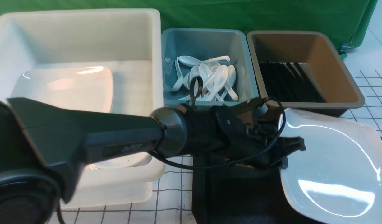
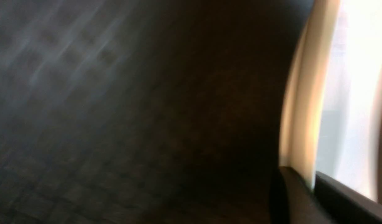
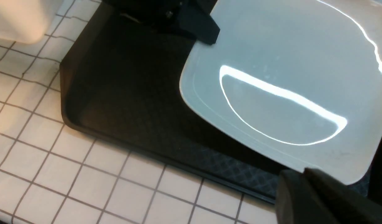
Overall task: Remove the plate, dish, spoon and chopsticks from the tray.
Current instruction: Use the left arm to put the plate into the large storage box on the left
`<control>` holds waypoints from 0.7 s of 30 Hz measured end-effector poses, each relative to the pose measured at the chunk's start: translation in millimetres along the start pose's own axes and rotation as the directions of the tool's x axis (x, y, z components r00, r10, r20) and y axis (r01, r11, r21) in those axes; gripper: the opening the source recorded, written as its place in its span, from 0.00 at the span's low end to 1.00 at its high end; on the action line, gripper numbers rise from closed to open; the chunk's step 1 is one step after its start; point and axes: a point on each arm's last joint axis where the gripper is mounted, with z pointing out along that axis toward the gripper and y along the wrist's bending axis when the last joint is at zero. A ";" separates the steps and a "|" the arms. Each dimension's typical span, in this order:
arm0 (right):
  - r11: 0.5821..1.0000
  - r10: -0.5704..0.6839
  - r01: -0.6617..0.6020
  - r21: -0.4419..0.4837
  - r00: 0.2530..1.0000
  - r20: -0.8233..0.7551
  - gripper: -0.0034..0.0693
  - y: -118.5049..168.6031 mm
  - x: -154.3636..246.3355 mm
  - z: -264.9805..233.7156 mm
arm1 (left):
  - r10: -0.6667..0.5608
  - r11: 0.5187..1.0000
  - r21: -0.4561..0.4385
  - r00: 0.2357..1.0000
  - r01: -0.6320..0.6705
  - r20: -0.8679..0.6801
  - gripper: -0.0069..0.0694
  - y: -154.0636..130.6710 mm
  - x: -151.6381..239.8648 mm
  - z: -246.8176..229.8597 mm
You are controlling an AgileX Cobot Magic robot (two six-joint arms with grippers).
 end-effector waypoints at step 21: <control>1.000 -0.001 0.001 0.000 1.000 0.001 0.13 0.0 -0.1 0.0 | 0.166 0.970 0.128 0.946 -0.207 0.277 0.13 -52.8 -57.2 -160.9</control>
